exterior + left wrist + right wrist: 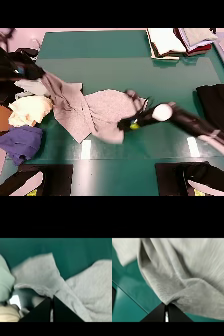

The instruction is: Fold the shirts.

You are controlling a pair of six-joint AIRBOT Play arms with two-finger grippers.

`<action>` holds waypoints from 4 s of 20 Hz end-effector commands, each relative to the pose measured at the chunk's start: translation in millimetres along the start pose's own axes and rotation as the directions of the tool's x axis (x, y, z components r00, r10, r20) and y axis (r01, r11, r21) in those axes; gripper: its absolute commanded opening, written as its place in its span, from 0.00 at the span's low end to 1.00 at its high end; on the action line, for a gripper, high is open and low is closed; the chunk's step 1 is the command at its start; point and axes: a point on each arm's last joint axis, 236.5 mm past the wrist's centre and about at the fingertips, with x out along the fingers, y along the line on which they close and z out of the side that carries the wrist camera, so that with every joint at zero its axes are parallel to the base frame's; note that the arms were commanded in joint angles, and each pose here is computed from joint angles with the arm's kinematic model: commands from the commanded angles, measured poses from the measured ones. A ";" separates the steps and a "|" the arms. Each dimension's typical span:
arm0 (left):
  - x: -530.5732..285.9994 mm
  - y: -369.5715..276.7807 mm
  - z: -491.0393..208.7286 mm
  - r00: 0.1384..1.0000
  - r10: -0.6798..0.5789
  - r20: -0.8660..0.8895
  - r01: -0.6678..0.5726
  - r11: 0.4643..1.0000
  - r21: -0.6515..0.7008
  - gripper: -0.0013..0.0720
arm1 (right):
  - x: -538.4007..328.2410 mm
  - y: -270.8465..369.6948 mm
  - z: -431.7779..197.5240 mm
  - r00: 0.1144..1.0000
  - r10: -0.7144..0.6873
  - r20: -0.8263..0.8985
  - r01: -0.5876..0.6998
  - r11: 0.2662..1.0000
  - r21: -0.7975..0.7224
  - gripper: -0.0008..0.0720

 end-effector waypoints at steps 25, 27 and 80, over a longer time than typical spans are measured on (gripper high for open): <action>67.8 -3.9 1.4 0.986 -0.137 -0.096 0.122 0.982 -0.146 0.04 | -215.4 -219.1 105.5 0.921 -0.390 0.023 0.355 0.859 0.369 0.03; 112.2 15.2 -16.2 0.982 -0.126 -0.144 0.098 0.977 -0.188 0.05 | -188.0 -248.3 118.4 0.926 -0.377 -0.002 0.348 0.853 0.389 0.03; 75.8 -12.1 -199.4 0.884 -0.212 -0.417 0.057 0.934 -0.354 0.04 | -67.6 -260.1 -62.7 0.994 -0.033 -0.104 0.090 0.787 0.610 0.29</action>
